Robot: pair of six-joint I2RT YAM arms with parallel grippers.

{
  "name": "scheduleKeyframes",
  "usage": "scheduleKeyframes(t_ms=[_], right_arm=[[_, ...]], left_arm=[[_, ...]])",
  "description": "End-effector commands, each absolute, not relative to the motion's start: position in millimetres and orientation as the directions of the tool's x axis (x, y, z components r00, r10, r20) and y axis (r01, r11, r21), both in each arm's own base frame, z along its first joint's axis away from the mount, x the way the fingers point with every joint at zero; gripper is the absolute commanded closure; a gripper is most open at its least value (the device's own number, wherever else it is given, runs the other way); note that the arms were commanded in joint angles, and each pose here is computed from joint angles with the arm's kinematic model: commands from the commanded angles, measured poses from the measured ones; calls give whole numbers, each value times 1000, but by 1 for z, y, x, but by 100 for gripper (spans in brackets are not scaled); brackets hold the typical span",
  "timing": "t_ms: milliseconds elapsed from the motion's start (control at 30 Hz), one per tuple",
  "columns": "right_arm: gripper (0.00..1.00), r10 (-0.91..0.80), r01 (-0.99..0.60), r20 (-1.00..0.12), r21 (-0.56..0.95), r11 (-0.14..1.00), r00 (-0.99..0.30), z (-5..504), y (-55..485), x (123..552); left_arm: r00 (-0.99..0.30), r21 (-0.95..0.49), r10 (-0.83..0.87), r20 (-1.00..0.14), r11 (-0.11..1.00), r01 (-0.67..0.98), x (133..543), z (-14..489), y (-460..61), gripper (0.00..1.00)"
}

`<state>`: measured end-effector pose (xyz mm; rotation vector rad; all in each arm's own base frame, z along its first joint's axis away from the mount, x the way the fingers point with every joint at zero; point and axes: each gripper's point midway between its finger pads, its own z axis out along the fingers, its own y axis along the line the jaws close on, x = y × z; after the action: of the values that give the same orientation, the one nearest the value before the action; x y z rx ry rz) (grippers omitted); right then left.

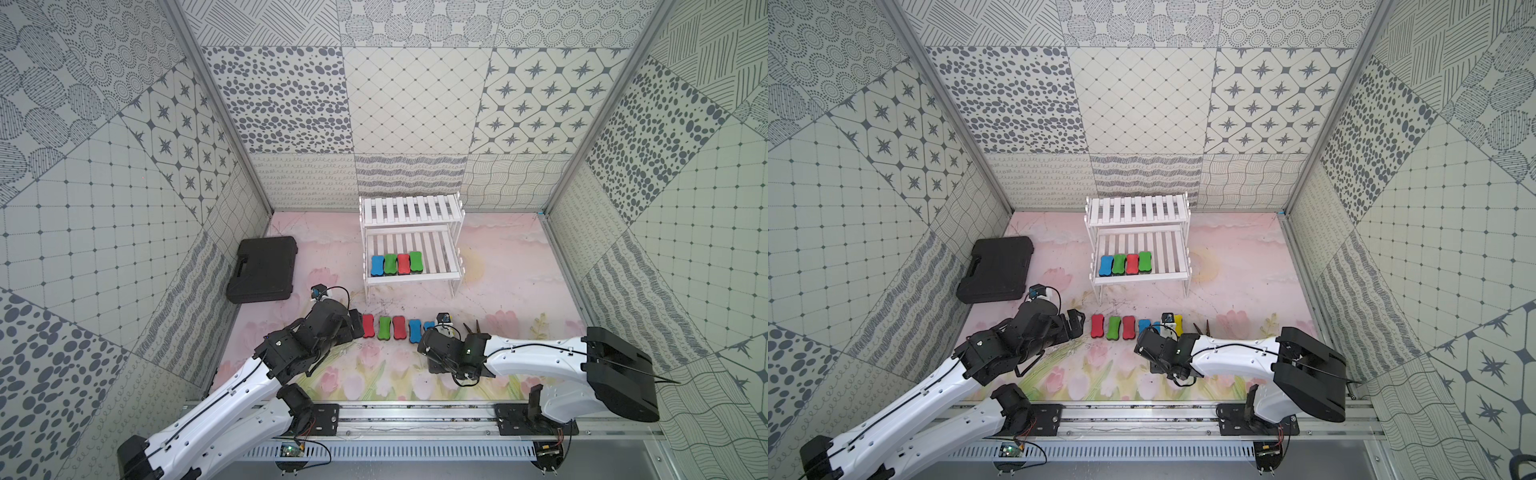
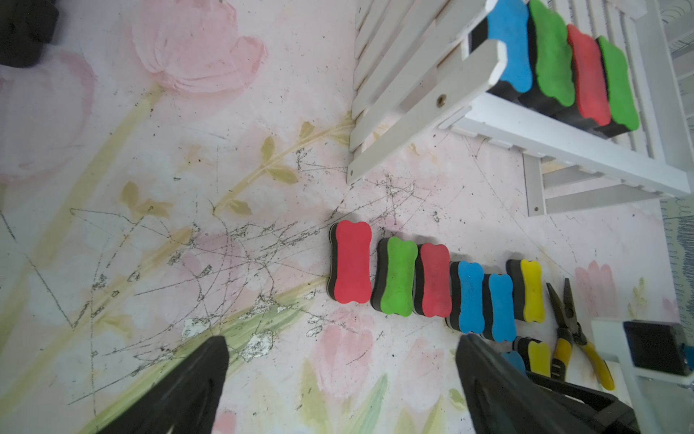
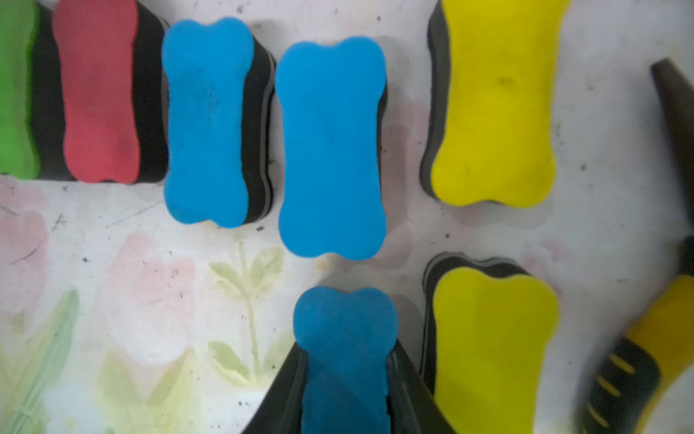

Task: Remove the whiteboard erasers from the shelf
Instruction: Place the whiteboard eraser at the center of the board.

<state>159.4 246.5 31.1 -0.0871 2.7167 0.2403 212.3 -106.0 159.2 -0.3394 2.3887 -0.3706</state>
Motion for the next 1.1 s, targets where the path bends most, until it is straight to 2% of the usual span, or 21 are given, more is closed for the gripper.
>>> scheduleKeyframes(t_ms=[0, 333, 500, 567, 833, 933, 1067], right_arm=[[72, -17, -109, -462, 175, 979, -887, 40, 260, 177], [67, -21, -99, -485, 137, 986, -874, 34, 264, 195], [50, -14, -111, -496, 166, 980, -868, 39, 266, 194], [47, -7, -115, -512, 179, 977, -859, 47, 266, 196], [45, 19, -176, -608, 260, 950, -794, 102, 255, 196], [45, 50, -162, -666, 253, 954, -744, 124, 233, 201], [49, 128, -126, -705, 296, 947, -697, 140, 204, 205]], left_arm=[[-742, -335, -327, -586, 931, -146, 209, 157, -103, 0], [-750, -328, -320, -579, 933, -145, 208, 152, -104, 0], [-750, -338, -322, -578, 931, -139, 209, 153, -106, 0], [-751, -340, -321, -577, 931, -137, 209, 154, -106, 0], [-767, -376, -292, -571, 924, -72, 212, 164, -122, 1], [-772, -396, -268, -577, 918, -22, 217, 174, -139, 4], [-750, -349, -192, -633, 935, 55, 231, 199, -162, 7]])
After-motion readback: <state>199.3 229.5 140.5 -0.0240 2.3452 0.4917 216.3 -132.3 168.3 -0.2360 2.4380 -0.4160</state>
